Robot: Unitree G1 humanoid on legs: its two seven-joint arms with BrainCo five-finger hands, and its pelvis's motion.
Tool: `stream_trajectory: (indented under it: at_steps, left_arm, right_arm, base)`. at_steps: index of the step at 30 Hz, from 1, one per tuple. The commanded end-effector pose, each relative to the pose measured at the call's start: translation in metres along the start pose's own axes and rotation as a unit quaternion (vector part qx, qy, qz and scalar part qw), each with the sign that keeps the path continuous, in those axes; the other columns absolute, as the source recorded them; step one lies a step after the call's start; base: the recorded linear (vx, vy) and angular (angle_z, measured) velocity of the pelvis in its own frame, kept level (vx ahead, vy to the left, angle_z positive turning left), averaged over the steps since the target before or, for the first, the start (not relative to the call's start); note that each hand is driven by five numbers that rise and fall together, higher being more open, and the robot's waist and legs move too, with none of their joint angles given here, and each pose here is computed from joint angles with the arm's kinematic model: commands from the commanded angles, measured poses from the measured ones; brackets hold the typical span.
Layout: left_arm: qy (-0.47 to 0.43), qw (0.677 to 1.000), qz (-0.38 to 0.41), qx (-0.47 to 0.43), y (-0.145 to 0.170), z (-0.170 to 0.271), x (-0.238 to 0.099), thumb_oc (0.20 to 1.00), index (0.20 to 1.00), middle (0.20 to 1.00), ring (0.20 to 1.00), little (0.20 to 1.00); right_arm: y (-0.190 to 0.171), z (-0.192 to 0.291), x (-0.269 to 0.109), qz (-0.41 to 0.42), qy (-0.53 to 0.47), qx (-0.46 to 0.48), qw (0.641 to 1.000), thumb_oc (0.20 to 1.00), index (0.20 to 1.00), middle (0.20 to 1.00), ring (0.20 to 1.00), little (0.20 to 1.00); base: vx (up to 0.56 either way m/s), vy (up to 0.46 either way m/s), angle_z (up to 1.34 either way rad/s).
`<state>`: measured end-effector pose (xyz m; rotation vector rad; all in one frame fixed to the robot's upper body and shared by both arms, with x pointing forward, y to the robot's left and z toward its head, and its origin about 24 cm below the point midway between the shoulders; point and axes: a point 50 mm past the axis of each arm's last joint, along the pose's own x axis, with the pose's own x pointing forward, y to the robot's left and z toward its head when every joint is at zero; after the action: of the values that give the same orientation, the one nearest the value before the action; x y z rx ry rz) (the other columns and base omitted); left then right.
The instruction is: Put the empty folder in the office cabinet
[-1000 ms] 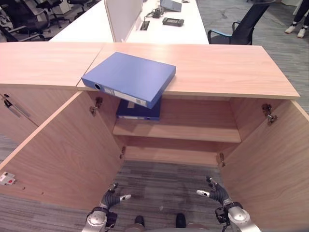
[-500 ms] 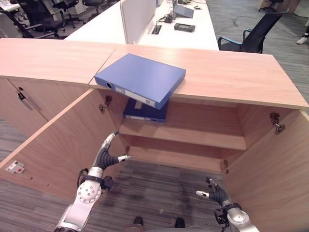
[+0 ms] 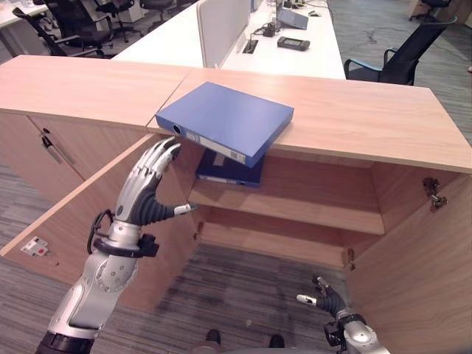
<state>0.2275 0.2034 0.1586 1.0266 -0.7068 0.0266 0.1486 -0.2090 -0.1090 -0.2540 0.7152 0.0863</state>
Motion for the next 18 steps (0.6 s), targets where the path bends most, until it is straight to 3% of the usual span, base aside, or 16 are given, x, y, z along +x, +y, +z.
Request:
stream_trajectory:
  at_steps: [1, 10, 18]
  left_arm:
    - [-0.057, 0.994, 0.062, 0.071, 0.017, 0.004, 0.020, 1.000, 1.000, 1.000, 1.000, 1.000]
    - [-0.087, 0.967, 0.055, 0.234, 0.007, -0.014, 0.059, 1.000, 1.000, 1.000, 1.000, 1.000]
    - [-0.083, 0.954, 0.038, 0.286, -0.004, -0.025, 0.085, 1.000, 1.000, 1.000, 1.000, 1.000]
  right_arm:
    - [0.006, 0.027, 0.009, 0.005, -0.060, 0.014, 0.998, 1.000, 1.000, 1.000, 1.000, 1.000]
    - [0.006, 0.031, 0.008, 0.020, -0.071, 0.000, 0.997, 1.000, 1.000, 1.000, 1.000, 1.000]
    - [0.003, 0.034, 0.009, 0.019, -0.077, -0.001, 0.997, 1.000, 1.000, 1.000, 1.000, 1.000]
  base:
    - [0.00, 0.000, 0.00]
    - [0.01, 0.003, -0.01]
    - [0.01, 0.004, -0.02]
